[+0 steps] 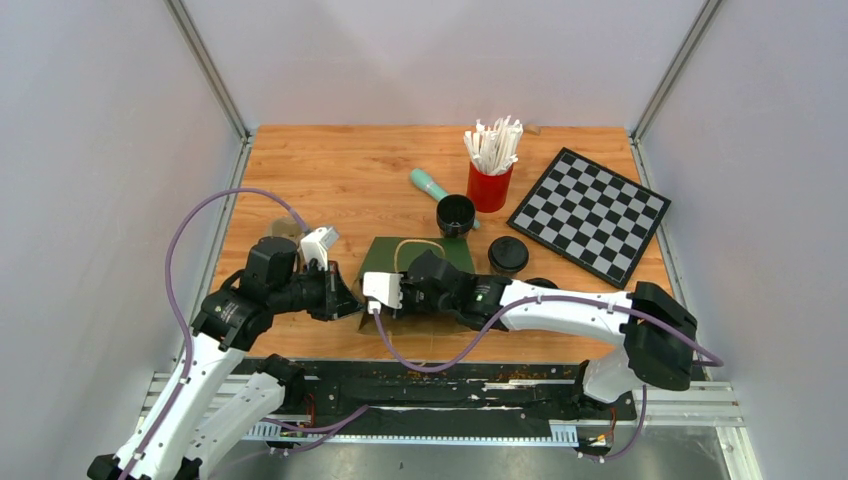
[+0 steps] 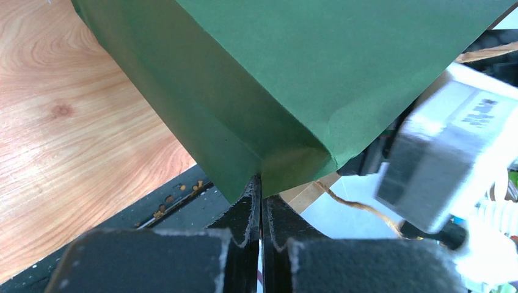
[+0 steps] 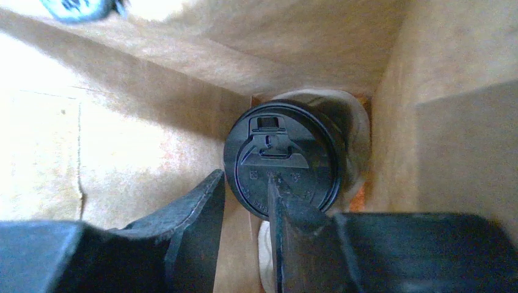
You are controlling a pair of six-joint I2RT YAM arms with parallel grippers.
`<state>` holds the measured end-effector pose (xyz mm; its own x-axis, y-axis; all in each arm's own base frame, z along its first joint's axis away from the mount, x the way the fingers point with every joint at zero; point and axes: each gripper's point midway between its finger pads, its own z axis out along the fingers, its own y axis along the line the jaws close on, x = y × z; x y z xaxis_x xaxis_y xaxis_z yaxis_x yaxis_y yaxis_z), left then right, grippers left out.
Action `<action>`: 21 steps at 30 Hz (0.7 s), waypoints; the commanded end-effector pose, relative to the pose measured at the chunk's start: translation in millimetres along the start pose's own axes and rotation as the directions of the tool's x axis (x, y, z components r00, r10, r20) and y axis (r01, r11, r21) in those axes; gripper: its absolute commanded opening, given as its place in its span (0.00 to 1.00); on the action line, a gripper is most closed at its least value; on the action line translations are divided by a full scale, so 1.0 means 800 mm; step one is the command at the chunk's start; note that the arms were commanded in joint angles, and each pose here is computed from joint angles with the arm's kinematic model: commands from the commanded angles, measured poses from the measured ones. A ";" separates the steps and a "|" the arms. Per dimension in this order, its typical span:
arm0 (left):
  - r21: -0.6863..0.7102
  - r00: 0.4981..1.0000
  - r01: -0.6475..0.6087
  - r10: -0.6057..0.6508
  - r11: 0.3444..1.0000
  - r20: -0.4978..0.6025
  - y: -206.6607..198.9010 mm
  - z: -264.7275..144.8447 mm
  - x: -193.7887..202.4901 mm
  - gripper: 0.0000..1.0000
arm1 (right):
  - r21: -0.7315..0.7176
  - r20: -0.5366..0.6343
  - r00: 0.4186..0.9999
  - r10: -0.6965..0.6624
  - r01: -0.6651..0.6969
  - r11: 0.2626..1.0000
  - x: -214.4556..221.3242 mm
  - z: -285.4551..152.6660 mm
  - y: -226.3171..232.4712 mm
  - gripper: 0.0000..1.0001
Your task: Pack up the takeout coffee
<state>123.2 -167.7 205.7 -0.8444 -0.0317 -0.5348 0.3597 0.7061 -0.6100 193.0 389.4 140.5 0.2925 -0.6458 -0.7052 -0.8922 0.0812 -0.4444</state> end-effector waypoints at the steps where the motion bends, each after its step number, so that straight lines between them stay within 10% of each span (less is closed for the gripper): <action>1: 0.000 1.000 -0.020 0.020 1.000 0.021 -0.009 -0.011 -0.009 0.00 | -0.017 0.112 0.993 0.020 -0.018 1.000 -0.057 -0.030 -0.014 0.34; 21: -0.008 0.998 0.038 -0.038 0.999 0.042 -0.024 -0.026 -0.023 0.00 | -0.103 0.156 0.984 0.092 -0.076 0.992 -0.097 -0.098 -0.003 0.42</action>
<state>123.9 -164.5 220.6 -0.8466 -0.0613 -0.5287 0.3286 0.7212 -0.6098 154.9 378.1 194.0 0.2650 -0.5926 -0.7607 -0.9362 0.0308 -0.3501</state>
